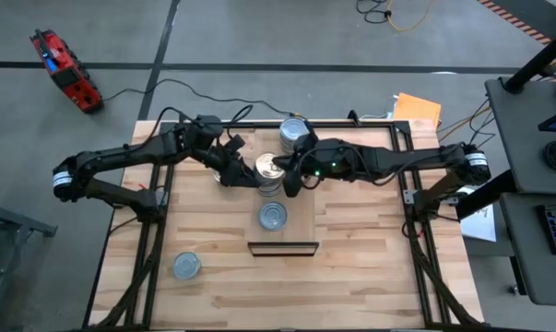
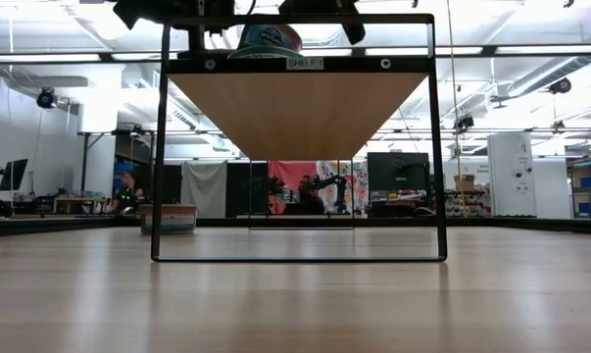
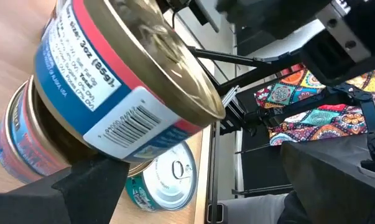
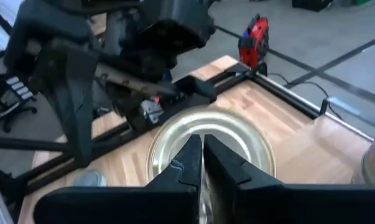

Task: Stack canned seafood by type on shelf
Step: Stack the blue-pink tuna can on top of the blue-pink tuna can on the shelf aligned with the other blue-pink tuna can

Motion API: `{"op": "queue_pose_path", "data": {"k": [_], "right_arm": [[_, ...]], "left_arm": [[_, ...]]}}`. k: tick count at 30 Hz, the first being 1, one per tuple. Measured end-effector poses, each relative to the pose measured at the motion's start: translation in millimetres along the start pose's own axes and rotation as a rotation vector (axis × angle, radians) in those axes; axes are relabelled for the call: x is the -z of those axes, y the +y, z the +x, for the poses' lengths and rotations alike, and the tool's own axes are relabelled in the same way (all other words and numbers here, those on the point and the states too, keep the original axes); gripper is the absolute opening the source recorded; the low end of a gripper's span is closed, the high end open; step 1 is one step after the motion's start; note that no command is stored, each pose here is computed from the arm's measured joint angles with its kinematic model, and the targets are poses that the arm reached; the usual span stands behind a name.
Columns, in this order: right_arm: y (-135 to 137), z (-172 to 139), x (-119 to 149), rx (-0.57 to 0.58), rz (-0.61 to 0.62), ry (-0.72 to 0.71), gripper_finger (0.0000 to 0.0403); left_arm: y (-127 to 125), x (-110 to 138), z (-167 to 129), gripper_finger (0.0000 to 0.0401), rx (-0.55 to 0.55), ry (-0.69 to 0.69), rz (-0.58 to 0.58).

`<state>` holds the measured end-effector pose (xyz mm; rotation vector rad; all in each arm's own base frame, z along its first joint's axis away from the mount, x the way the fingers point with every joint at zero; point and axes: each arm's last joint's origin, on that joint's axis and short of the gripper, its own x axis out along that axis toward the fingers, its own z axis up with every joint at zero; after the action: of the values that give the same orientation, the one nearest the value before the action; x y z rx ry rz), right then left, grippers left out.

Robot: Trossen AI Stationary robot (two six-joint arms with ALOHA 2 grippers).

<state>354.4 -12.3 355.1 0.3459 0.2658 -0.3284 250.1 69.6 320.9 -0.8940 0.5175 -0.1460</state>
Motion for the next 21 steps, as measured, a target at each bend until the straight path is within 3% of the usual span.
{"op": "queue_pose_path", "data": {"k": [7,21], "right_arm": [[-5.5,10.1,-6.2,-0.016,0.012,-0.071,0.0009],[-27.4,22.3,-12.6,-0.02,0.126,-0.084,0.0009]], "left_arm": [[-0.8,-0.6,-0.3,0.0397,0.002,-0.002,0.014],[-0.9,-0.8,-0.3,0.0397,0.004,-0.004,0.028]]}}
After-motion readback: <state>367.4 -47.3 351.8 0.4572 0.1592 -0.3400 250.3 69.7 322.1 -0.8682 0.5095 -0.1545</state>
